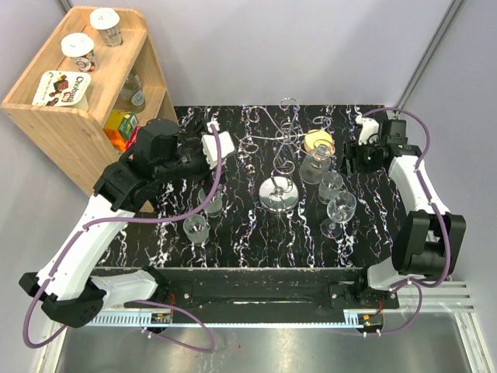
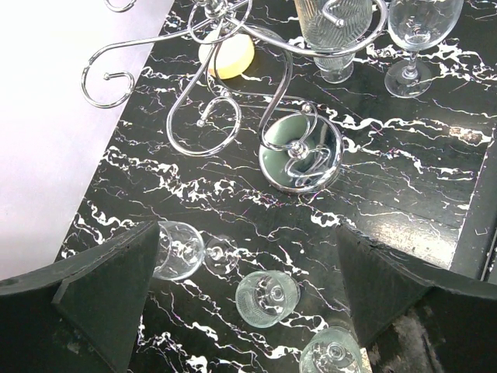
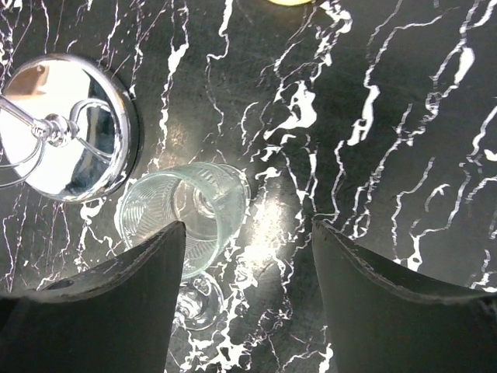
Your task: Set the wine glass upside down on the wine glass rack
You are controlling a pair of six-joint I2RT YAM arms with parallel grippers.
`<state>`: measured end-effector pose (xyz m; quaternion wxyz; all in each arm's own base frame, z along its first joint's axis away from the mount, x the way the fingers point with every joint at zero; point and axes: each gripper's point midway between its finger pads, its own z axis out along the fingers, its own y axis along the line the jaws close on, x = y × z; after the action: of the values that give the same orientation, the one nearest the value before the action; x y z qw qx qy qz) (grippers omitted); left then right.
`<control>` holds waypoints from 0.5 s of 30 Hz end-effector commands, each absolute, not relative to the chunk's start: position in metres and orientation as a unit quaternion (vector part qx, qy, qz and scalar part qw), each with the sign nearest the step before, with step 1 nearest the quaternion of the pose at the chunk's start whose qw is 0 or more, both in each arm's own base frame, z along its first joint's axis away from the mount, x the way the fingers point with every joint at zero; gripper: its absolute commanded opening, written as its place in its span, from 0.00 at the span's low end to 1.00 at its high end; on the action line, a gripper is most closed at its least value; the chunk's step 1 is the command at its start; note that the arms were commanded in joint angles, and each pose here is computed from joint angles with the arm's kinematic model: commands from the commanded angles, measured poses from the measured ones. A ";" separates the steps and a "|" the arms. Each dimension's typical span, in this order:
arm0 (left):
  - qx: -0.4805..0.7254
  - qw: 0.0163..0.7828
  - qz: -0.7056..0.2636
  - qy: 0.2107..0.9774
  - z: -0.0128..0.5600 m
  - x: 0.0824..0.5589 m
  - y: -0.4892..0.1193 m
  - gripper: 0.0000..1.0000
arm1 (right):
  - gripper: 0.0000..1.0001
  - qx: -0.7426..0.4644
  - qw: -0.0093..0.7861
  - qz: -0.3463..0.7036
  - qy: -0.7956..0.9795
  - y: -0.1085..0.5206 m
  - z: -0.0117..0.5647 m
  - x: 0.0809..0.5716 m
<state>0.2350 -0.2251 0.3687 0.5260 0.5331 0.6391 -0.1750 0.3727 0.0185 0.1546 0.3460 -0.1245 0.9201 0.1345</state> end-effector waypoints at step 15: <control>0.515 0.563 -0.157 0.627 0.389 0.248 -0.219 0.99 | 0.54 -0.141 0.310 0.128 0.932 0.033 0.092 0.374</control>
<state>0.2409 -0.2194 0.3687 0.5289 0.5248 0.6460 -0.1658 0.3596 0.0331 0.0981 0.2949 -0.1363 0.9355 0.1390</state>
